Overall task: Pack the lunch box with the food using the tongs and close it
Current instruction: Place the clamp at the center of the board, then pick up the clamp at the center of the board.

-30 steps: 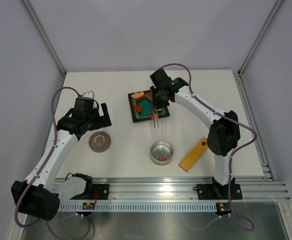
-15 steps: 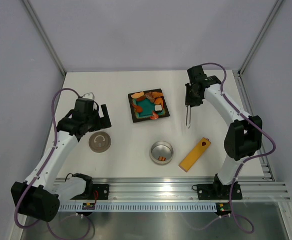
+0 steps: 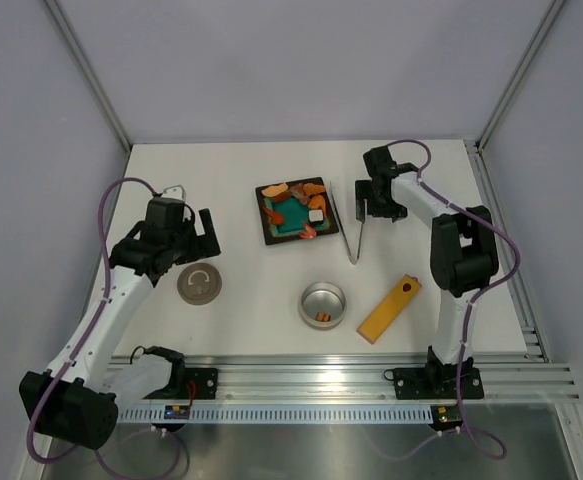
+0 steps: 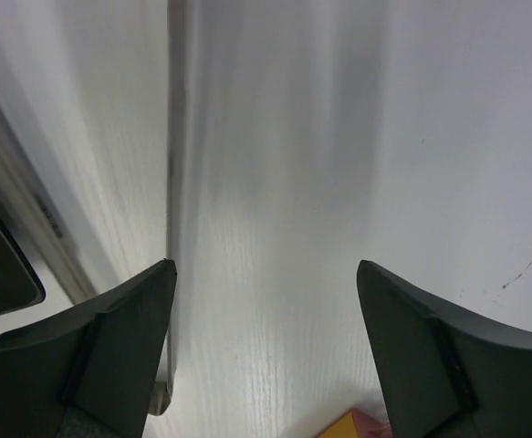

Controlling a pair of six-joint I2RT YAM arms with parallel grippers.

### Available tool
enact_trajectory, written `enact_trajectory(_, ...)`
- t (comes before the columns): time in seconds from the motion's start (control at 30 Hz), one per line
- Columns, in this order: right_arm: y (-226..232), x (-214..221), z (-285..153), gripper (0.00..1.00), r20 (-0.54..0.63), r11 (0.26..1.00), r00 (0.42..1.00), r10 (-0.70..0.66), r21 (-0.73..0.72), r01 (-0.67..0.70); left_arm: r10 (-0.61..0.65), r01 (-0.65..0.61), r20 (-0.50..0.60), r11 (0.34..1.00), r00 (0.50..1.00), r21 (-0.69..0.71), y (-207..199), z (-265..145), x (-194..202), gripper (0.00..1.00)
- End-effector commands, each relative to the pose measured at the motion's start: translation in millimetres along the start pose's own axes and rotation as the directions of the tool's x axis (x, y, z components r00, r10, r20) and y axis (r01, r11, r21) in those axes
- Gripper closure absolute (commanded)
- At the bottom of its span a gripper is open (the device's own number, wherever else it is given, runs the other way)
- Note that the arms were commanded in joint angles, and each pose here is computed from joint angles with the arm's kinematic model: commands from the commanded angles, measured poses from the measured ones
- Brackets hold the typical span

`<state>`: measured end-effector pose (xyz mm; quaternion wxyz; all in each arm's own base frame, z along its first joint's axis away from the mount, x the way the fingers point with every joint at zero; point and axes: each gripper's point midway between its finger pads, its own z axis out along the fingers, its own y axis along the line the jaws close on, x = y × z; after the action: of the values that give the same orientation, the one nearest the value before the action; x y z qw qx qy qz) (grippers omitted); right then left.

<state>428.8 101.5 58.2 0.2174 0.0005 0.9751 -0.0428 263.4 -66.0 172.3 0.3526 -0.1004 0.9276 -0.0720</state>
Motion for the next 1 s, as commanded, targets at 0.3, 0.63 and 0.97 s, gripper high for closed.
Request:
enact_trajectory(0.3,15,2,-34,0.04,0.137,0.977,0.972,0.190,-0.120,-0.174,-0.012,0.011,0.030,1.000,0.999,0.027,-7,0,-8,0.01)
enact_trajectory(0.63,66,15,-28,0.00,0.102,0.987,0.994,0.035,-0.158,-0.019,-0.010,0.009,0.024,1.000,1.000,0.017,-6,3,-7,0.01)
enact_trajectory(0.97,56,35,6,0.01,0.006,0.998,0.999,0.043,-0.054,-0.042,-0.005,0.005,0.023,1.000,1.000,0.013,-4,2,-6,0.01)
